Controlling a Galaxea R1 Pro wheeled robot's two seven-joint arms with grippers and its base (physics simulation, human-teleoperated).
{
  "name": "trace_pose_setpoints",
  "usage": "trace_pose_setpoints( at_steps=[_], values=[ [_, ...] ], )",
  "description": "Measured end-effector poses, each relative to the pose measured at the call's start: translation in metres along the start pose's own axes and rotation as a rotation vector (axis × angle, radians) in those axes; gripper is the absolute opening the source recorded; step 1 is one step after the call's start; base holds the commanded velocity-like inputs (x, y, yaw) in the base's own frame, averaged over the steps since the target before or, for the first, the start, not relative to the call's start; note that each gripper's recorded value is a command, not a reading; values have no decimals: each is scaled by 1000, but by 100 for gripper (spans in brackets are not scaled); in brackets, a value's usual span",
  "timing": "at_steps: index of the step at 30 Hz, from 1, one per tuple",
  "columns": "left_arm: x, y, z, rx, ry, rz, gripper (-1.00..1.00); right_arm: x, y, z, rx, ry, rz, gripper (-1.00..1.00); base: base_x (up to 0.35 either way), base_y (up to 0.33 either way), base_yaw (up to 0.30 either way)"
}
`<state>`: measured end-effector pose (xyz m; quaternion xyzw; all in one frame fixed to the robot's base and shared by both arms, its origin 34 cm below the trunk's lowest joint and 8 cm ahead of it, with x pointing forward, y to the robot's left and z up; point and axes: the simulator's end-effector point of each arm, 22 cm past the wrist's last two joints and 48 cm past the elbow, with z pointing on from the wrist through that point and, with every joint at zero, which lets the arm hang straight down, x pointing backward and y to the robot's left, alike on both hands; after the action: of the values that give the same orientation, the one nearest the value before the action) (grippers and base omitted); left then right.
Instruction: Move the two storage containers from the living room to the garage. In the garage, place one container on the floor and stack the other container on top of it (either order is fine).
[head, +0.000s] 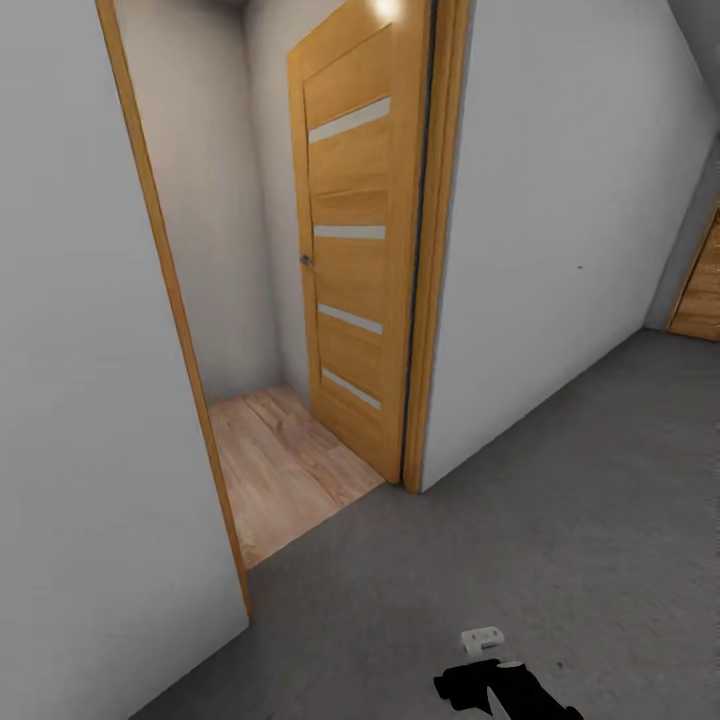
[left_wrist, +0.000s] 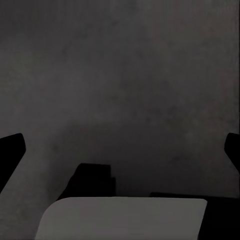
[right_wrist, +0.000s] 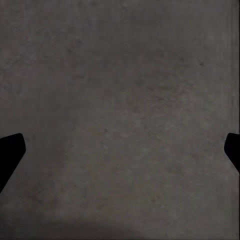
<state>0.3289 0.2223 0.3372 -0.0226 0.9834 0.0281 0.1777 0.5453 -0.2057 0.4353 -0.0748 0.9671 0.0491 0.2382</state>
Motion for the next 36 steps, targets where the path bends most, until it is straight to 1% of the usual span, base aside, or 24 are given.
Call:
trace_pose_setpoints(
  at_steps=[5,9,15,18,21,24,28,31,32,36],
  values=[
    [-6,-1,0,1,-23,-5,100,1,0,0,0,2,-2,100,242,-263,-40],
    [-9,-2,0,2,-31,-8,100,1,0,1,0,1,-2,100,256,-236,-10],
    [-18,-5,1,17,-45,-13,100,1,0,1,1,1,-2,100,318,-53,-2],
    [-37,-9,2,30,-63,-16,100,1,-1,1,4,0,-3,100,324,67,-1],
    [-60,-12,3,38,-63,-18,100,0,-1,1,5,0,-3,100,179,55,0],
    [-102,-15,-1,46,-62,-18,100,0,-1,1,5,-1,-3,100,68,21,0],
    [-138,-16,-9,49,-82,-21,100,0,-1,1,6,-1,-3,100,28,8,0],
    [-148,-16,-11,51,-97,-22,100,0,-1,1,7,-2,-3,100,17,-43,30],
    [-155,-15,-12,50,-118,-24,100,1,-1,1,6,-1,-3,100,13,-142,70],
    [-167,-14,-14,41,-162,-28,100,1,-1,2,6,1,-2,100,7,-213,119]
  ],
)
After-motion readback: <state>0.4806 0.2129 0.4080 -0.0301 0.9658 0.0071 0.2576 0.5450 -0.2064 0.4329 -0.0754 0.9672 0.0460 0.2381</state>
